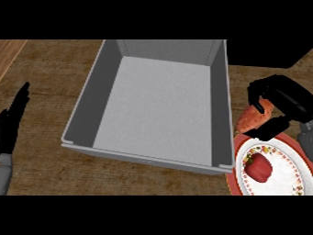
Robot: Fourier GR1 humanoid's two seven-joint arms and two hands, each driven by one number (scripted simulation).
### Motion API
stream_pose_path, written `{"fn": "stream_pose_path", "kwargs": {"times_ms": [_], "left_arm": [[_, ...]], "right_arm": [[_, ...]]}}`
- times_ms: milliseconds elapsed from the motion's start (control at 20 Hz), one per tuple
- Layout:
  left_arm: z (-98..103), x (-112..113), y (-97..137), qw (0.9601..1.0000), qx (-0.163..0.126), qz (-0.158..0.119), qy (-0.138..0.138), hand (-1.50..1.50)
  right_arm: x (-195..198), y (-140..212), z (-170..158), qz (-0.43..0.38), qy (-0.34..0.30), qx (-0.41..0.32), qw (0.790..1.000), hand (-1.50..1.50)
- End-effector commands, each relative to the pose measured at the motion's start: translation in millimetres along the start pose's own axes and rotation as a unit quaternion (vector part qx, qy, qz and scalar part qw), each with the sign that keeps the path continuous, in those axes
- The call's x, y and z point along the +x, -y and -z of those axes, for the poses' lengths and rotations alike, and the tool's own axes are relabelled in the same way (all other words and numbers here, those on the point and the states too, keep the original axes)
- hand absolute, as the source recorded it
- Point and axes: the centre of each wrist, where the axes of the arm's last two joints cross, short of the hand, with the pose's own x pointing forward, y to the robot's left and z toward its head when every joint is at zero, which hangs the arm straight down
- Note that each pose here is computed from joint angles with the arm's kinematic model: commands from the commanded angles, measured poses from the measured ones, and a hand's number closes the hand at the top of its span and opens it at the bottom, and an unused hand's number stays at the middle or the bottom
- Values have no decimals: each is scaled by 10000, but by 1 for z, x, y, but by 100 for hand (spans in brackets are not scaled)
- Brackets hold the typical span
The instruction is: Pick the sweet potato from the plate and place it in the cardboard box
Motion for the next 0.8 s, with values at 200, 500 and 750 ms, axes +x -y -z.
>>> {"fn": "stream_pose_path", "kwargs": {"times_ms": [200, 500, 750], "left_arm": [[3, -8, 5, 9998, 128, 13, -121, 0], [12, 0, -15, 9996, 140, 17, -231, 0], [-6, -20, -11, 9990, 285, 24, -342, 0]], "right_arm": [[-21, 66, 44, -79, 1777, -1070, 9782, 150], [4, 68, 92, 405, 2377, -741, 9676, 150], [60, 73, 129, 1210, 2688, -447, 9545, 150]]}}
